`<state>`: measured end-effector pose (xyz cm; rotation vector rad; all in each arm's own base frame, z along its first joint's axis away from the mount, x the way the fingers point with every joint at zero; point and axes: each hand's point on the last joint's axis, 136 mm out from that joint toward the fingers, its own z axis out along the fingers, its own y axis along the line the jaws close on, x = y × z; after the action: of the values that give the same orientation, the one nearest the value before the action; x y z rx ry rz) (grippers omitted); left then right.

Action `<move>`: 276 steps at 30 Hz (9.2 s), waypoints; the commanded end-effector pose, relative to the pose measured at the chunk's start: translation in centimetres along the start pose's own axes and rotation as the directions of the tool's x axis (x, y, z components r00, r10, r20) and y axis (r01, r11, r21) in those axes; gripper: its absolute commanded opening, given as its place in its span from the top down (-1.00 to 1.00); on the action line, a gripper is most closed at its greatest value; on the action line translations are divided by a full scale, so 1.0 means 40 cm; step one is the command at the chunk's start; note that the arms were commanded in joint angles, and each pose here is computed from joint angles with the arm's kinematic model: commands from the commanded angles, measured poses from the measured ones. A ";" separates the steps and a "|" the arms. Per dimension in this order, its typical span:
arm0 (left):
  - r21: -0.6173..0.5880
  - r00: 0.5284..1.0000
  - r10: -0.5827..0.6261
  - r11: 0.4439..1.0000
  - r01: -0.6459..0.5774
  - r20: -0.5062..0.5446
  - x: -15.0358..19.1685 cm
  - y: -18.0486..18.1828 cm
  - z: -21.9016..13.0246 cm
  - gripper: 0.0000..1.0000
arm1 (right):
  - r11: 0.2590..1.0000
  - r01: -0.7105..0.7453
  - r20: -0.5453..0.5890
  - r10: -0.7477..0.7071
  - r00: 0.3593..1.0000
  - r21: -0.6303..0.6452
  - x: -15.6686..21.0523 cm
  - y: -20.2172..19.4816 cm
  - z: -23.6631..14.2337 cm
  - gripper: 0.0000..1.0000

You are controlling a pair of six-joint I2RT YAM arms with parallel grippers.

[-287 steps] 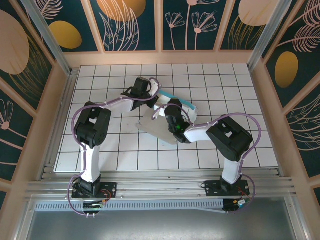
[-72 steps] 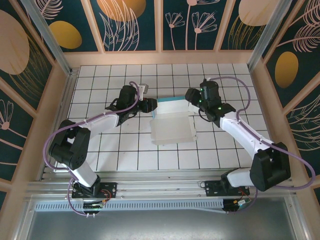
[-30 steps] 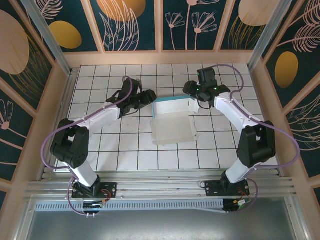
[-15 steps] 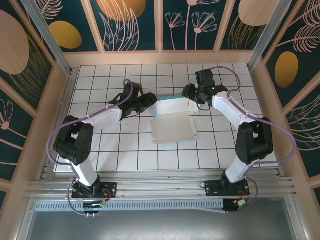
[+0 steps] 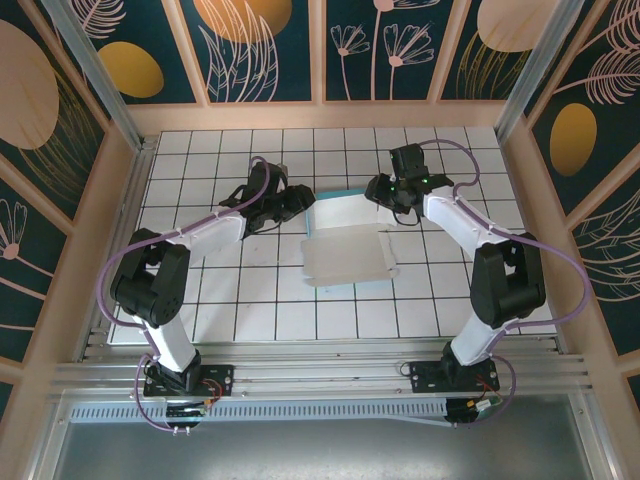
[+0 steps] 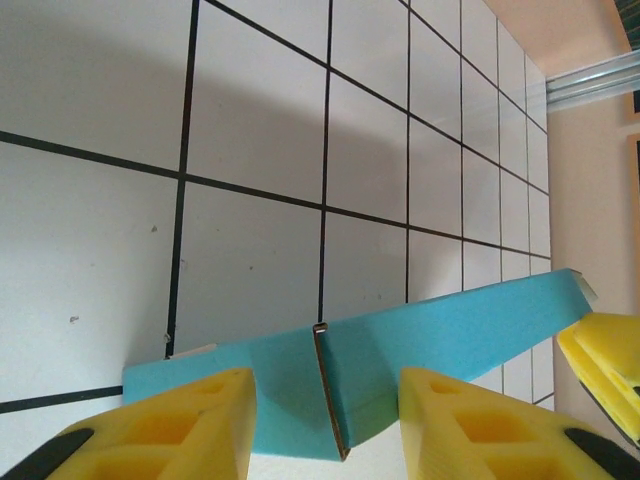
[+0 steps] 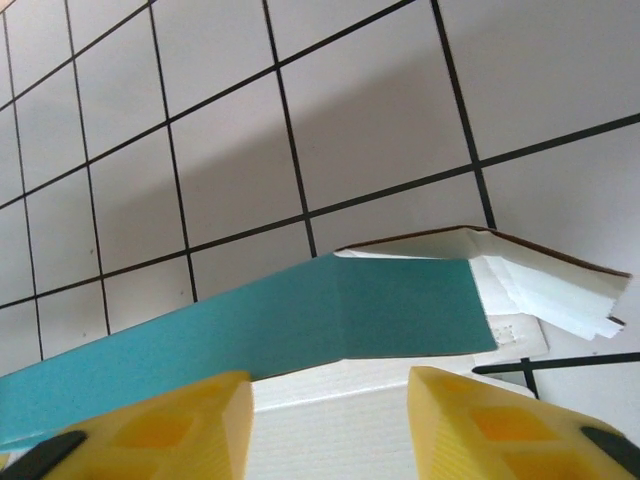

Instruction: Fold the paper box

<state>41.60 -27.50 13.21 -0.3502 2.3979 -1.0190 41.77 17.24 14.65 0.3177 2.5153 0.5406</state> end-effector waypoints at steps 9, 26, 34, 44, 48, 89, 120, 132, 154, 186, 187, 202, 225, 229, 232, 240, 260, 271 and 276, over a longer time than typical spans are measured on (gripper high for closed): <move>-0.098 0.996 0.012 0.995 -0.021 -0.093 0.077 0.071 0.021 0.20 | 0.990 0.128 0.068 -0.132 0.989 0.066 -0.074 0.032 -0.027 -0.21; -0.079 0.996 0.025 0.996 -0.032 -0.086 0.082 0.051 0.014 0.21 | 0.999 0.046 -0.026 -0.045 0.999 0.027 -0.004 0.015 0.045 -0.11; -0.085 0.995 0.040 0.995 -0.048 -0.095 0.093 0.058 0.019 0.22 | 0.999 0.027 -0.015 -0.027 1.000 0.026 -0.002 0.010 0.064 0.27; -0.080 0.996 0.064 0.994 -0.069 -0.065 0.083 0.047 -0.004 0.16 | 0.998 0.035 -0.011 -0.034 0.999 0.050 0.033 -0.026 0.043 0.41; -0.079 0.996 0.068 0.994 -0.073 -0.065 0.085 0.046 -0.006 0.18 | 0.997 0.045 -0.010 -0.045 0.999 0.059 0.047 -0.038 0.034 0.39; -0.142 0.991 0.080 0.985 -0.095 -0.110 0.143 0.104 0.007 0.30 | 0.925 0.329 0.181 -0.363 0.914 0.190 0.077 -0.231 0.035 -0.41; 0.125 0.402 0.904 0.386 -0.914 0.147 0.030 -0.264 -0.223 -0.40 | 0.667 0.744 0.262 -0.712 0.652 -0.039 -0.020 -0.072 -0.036 1.00; 0.187 -0.048 0.999 -0.045 -0.981 -0.012 0.019 -0.243 -0.137 -0.85 | 0.532 0.846 0.266 -0.810 0.523 -0.045 -0.012 -0.018 -0.051 1.00; -0.127 0.738 0.643 0.765 -0.632 0.204 0.003 -0.166 -0.216 -0.79 | 0.972 0.206 0.053 -0.213 0.976 0.110 0.002 -0.144 -0.027 1.00; -0.066 -0.306 0.879 -0.303 -0.951 0.366 0.428 -0.236 0.153 -0.75 | 0.989 -0.095 0.028 0.093 0.995 0.109 0.163 -0.136 -0.031 1.00; -0.118 -0.319 0.875 -0.297 -0.948 0.364 0.409 -0.238 0.158 -0.75 | 0.990 -0.098 0.028 0.096 0.995 0.102 0.163 -0.133 -0.034 1.00; -0.262 -0.372 0.895 -0.308 -0.915 0.247 0.352 -0.174 0.263 -0.27 | 0.993 -0.110 0.010 0.109 0.994 0.041 0.165 -0.101 -0.049 1.00; -0.013 -0.132 0.956 -0.134 -0.991 0.262 0.327 -0.171 0.257 0.78 | 0.987 0.002 0.074 -0.014 0.997 0.163 0.154 -0.140 -0.053 1.00; 0.028 -0.092 0.965 -0.102 -0.994 0.247 0.311 -0.169 0.259 0.84 | 0.983 0.030 0.078 -0.045 0.996 0.181 0.154 -0.146 -0.047 1.00; 0.081 -0.002 0.977 -0.020 -0.997 0.215 0.292 -0.178 0.274 0.81 | 0.984 0.043 0.070 -0.055 0.996 0.172 0.164 -0.142 -0.040 1.00; 0.318 0.221 0.974 0.194 -0.928 0.053 0.328 -0.204 0.333 0.76 | 0.976 0.157 0.091 -0.172 0.981 0.152 0.176 -0.121 -0.018 1.00; 0.073 0.144 0.988 0.148 -0.986 -0.052 0.233 -0.119 0.402 0.36 | 0.952 0.298 0.068 -0.303 0.951 0.076 0.198 -0.075 -0.005 1.00; 0.083 0.076 0.980 0.062 -0.995 0.183 0.216 -0.222 0.291 0.25 | 0.941 0.320 0.025 -0.325 0.945 0.112 0.204 -0.090 0.014 1.00; 0.286 0.191 0.969 0.141 -0.948 0.156 0.220 -0.248 0.232 0.02 | 0.939 0.327 0.016 -0.331 0.944 0.108 0.209 -0.091 0.016 1.00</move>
<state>40.68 -43.54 8.35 1.2706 1.7536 -0.4976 35.32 16.43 9.24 -0.0051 2.4572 0.2716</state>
